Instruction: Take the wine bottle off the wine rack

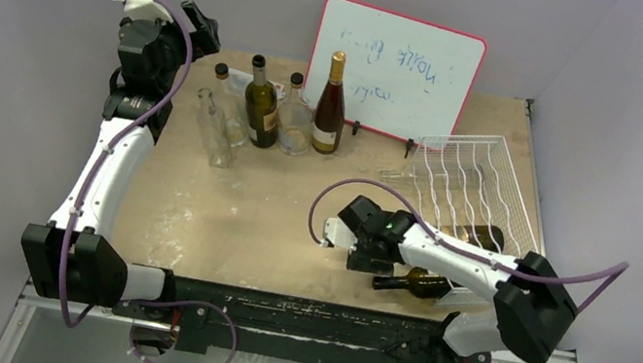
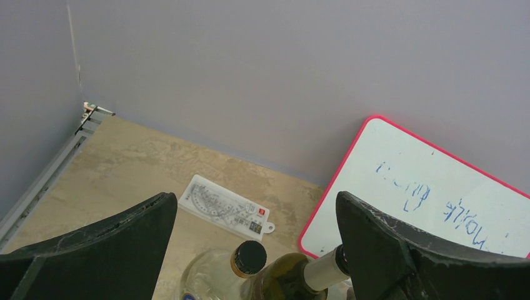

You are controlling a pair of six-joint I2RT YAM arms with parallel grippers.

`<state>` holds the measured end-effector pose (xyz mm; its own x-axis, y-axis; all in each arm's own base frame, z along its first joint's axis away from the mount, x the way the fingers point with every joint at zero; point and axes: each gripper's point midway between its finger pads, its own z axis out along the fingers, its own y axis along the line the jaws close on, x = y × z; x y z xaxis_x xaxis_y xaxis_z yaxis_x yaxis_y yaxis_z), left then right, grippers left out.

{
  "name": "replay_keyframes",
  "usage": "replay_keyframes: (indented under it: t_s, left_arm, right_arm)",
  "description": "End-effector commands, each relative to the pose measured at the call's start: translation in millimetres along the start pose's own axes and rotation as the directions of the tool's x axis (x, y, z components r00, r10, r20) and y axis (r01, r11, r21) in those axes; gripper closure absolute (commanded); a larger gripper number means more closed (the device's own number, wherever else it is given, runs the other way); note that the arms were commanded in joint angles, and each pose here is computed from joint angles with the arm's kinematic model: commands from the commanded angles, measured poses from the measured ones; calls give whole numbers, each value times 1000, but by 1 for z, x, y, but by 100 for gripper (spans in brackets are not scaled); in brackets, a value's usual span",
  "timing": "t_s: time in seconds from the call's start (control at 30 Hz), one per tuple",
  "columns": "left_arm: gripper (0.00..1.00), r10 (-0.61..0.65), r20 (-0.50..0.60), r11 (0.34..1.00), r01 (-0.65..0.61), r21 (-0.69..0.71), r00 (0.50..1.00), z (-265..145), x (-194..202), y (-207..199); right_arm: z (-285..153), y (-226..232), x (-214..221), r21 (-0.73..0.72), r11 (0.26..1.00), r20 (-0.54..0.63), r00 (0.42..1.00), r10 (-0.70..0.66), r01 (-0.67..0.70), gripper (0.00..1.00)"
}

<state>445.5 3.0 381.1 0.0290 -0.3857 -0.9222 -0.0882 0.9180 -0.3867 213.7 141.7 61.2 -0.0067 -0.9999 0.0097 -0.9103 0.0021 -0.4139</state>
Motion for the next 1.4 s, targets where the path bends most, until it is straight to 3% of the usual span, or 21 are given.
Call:
replay_keyframes:
  t_s: [0.0, 0.47, 1.03, 1.37]
  left_arm:
    - [2, 2, 94, 999, -7, 44, 996, -9, -36, -17]
    - [2, -2, 94, 998, -4, 56, 996, -10, -38, -20]
    - [2, -11, 93, 998, 5, 65, 996, -9, -37, -22]
    - [2, -11, 91, 998, 6, 64, 996, -9, -36, -22]
  right_arm:
    - [6, -20, 2, 64, 998, -32, 999, 15, -13, 10]
    - [21, -29, 15, 125, 992, -93, 996, 13, -2, 17]
    - [39, -21, 18, 78, 997, -88, 996, 5, 2, 21]
    - [45, -11, 17, 14, 1000, -89, 996, -3, 4, 34]
